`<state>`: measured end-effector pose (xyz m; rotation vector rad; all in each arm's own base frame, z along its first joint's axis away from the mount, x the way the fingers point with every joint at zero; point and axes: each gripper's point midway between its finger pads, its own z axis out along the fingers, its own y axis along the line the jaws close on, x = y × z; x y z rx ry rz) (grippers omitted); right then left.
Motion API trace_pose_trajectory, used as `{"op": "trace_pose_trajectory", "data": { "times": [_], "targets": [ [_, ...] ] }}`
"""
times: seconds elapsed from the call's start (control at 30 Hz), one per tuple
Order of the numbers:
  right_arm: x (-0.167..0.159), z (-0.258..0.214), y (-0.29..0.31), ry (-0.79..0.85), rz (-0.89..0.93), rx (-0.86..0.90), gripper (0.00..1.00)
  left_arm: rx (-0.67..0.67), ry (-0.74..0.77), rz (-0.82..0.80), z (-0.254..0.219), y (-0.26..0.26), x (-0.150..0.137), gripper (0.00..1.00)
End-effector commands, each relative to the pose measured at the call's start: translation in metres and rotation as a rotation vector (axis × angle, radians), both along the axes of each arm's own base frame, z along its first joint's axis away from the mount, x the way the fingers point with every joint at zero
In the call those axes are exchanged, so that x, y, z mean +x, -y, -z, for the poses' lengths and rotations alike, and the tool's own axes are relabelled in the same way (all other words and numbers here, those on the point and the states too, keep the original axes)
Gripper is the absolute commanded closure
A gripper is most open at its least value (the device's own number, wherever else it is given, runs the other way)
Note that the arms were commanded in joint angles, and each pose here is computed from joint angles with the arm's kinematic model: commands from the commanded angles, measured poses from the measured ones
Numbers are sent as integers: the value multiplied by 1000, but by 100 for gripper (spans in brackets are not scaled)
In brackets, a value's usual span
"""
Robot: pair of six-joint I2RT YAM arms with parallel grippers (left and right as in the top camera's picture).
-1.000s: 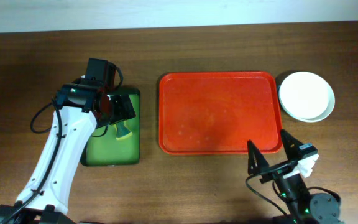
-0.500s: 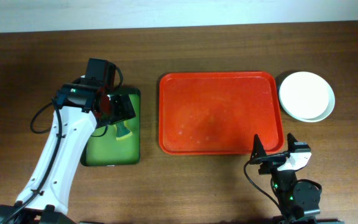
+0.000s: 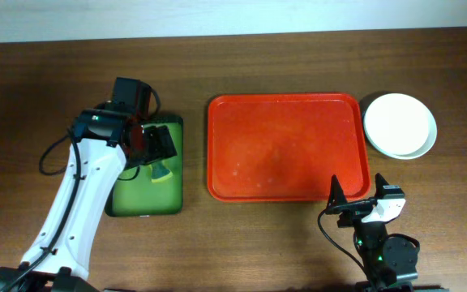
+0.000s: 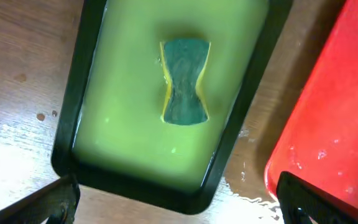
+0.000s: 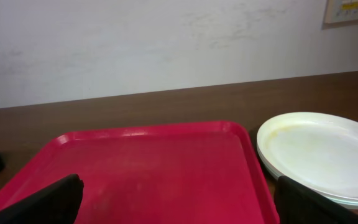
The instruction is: Clean dirty plates on tray and stack at the side
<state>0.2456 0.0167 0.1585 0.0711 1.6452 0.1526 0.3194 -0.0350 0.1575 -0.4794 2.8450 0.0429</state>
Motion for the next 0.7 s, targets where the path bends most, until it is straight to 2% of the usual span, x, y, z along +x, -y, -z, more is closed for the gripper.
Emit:
{"op": "trace_pose_trajectory", "data": {
  "times": [0.0, 0.03, 0.1, 0.2, 0.3, 0.4, 0.53, 0.67],
  "targets": [
    [0, 3, 4, -3, 20, -9, 2, -22, 46, 15, -18, -1, -16, 1],
    [0, 3, 4, -3, 20, -9, 1, -17, 70, 15, -20, -4, -26, 1],
    [0, 3, 4, -3, 20, -9, 2, -27, 225, 69, -14, -5, -41, 1],
    [0, 3, 4, -3, 20, -9, 2, -12, 507, 378, 13, 9, -63, 1],
    [0, 3, 4, -3, 20, -9, 1, -9, 879, 385, -2, 10, -74, 1],
    [0, 3, 4, -3, 20, -9, 2, 3, 1150, 370, -37, 7, -88, 1],
    [0, 3, 4, -3, 20, -9, 2, 34, 1208, 319, -30, -6, -87, 1],
    [0, 3, 4, -3, 20, -9, 2, 35, 1351, 331, -37, -7, -78, 1]
  ]
}}
